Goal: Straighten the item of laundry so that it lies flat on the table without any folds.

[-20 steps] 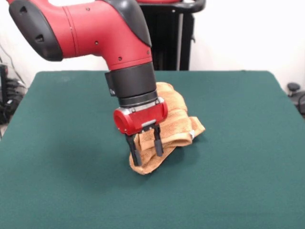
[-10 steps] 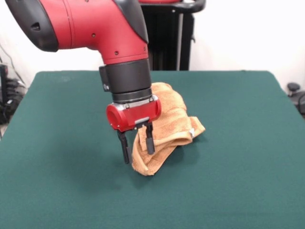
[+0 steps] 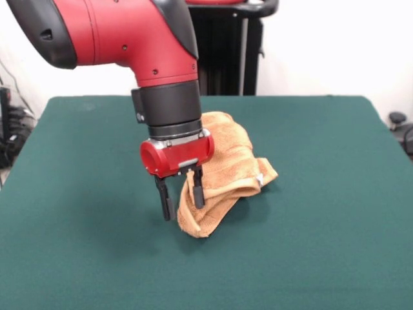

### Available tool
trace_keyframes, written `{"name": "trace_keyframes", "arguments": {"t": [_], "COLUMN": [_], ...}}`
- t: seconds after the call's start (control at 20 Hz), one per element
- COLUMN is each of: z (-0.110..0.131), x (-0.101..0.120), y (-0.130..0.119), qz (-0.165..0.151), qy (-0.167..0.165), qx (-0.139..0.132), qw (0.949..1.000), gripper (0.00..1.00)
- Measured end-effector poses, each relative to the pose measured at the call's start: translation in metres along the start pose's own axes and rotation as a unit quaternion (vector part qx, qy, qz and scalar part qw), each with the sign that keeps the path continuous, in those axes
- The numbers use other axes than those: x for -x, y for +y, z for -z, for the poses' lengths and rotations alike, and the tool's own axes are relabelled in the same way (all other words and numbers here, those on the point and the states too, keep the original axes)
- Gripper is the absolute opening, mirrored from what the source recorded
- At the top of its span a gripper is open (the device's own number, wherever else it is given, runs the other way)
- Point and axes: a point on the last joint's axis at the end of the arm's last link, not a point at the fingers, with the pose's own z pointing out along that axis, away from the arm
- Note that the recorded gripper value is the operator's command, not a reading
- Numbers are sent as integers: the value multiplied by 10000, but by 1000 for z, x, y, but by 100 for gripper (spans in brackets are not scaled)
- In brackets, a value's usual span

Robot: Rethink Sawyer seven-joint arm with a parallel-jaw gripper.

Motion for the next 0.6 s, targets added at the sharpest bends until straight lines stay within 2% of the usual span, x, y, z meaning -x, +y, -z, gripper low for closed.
{"name": "trace_keyframes", "arguments": {"t": [0.35, 0.6], "z": [-2, -9], "x": [-2, -10], "y": [2, 7], "qz": [-27, -172], "qy": [4, 16], "qx": [28, 149], "qw": [10000, 9997], "gripper": [100, 100]}}
